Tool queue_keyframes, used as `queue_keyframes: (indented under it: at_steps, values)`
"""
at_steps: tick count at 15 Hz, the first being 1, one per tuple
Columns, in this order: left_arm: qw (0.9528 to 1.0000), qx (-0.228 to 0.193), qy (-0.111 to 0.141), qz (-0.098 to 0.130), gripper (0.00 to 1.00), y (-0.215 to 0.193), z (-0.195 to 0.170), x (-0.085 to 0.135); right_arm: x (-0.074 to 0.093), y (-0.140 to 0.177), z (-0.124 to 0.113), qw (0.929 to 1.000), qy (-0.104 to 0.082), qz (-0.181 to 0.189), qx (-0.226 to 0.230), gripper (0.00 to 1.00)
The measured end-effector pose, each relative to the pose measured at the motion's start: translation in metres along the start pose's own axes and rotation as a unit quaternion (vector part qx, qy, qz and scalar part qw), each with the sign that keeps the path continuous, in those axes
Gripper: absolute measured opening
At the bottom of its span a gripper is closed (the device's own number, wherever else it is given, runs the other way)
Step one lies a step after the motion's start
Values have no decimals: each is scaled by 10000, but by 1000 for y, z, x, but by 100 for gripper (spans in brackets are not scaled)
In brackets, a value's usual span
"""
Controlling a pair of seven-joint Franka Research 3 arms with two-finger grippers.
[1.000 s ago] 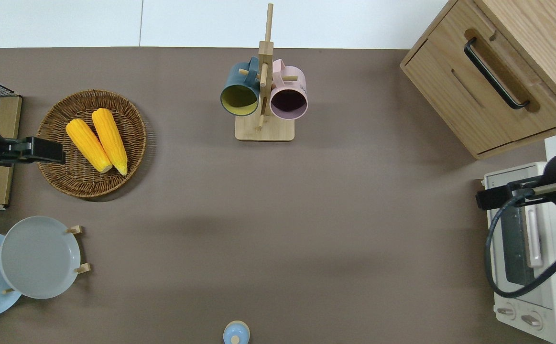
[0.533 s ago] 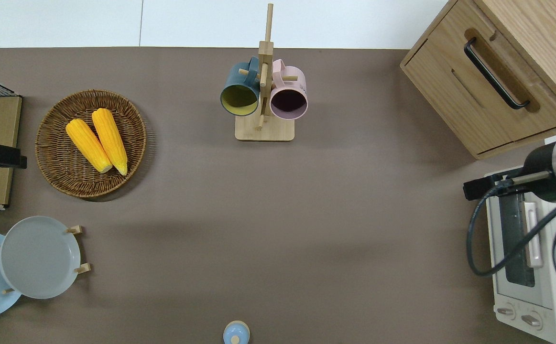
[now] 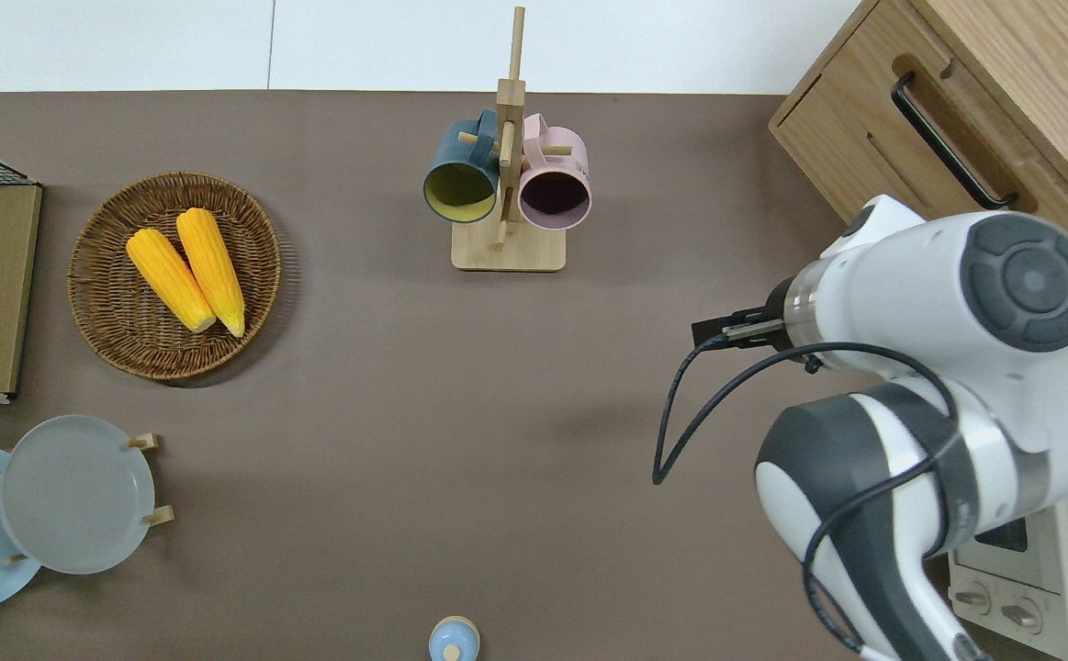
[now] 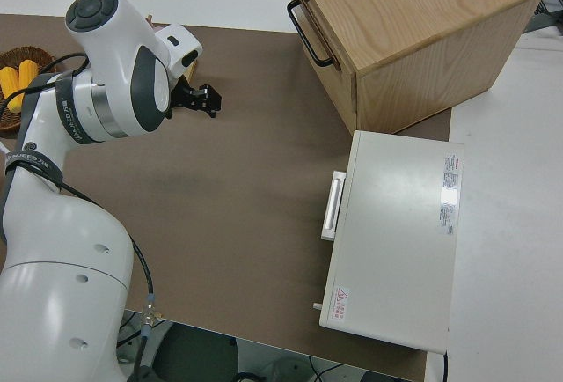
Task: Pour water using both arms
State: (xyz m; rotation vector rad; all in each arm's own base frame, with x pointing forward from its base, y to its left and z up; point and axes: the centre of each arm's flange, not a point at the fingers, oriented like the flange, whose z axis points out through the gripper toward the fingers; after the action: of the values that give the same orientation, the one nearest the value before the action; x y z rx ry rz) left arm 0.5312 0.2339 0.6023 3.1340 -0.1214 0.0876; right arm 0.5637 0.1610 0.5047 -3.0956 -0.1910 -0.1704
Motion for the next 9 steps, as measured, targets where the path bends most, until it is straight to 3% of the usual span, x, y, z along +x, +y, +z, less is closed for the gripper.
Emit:
queue_keyframes:
  at_steps: [5,9]
  values:
    - [9998,101,127,152,100,-33,-12,-17,1,-48,30,9995,246,132,123,100]
    - [9995,66,303,64,100,-43,-12,-17,2,-78,42,9990,450,52,40,99]
